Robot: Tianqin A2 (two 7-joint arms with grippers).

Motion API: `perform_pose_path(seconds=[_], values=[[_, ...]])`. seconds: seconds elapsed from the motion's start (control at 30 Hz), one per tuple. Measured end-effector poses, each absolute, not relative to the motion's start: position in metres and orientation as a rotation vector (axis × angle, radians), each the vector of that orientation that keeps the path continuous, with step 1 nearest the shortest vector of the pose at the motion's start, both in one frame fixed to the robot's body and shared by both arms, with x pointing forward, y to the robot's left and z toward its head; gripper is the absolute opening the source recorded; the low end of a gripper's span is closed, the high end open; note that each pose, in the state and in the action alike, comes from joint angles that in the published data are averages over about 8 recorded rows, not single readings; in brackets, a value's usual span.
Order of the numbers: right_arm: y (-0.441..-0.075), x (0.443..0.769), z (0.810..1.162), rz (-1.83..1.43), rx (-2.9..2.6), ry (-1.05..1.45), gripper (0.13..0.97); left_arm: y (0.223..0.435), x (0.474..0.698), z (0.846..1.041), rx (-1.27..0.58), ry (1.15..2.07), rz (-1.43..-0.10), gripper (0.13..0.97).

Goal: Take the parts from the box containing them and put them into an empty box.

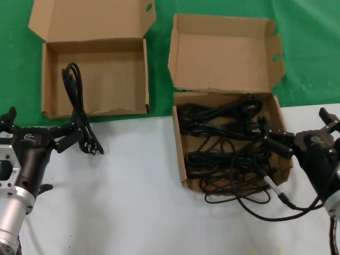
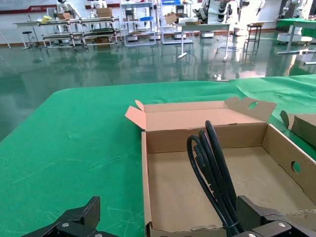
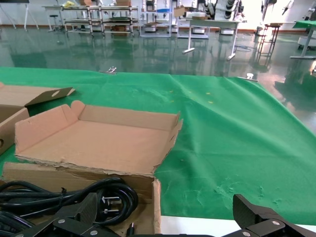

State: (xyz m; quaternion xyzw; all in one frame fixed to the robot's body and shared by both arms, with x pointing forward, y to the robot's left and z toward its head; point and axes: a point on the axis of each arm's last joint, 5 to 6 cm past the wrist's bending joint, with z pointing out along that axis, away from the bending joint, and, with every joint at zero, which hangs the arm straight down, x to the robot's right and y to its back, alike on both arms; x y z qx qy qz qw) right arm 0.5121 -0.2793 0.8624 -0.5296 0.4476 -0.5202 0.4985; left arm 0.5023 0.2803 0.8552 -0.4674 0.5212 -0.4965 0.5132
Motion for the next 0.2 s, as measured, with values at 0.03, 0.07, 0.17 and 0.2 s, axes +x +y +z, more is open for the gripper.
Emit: perform_pose_path(seconds=[0.03,0.07,0.17,0.2], values=[[-0.2793,0.5121,0.8624,-1.259,-1.282,1.083,0.966,0.2803,0.5023,0.8552,-1.124,1.253,-1.194,0.966],[-0.2793,0.5121,0.8624,-1.259,-1.282,1.083,0.966,0.2803,0.5023,0.8552,-1.124,1.253,-1.194,0.966],[-0.2793,0.5121,0.8624,-1.259,-1.282,1.083,0.966,0.2803,0.5023,0.8552,-1.124,1.253,-1.194,0.966],[-0.2793,0.5121,0.8624,-1.259,-1.282,1.083,0.966,0.2803,0.5023,0.8552,-1.124,1.253,-1.194,0.966]])
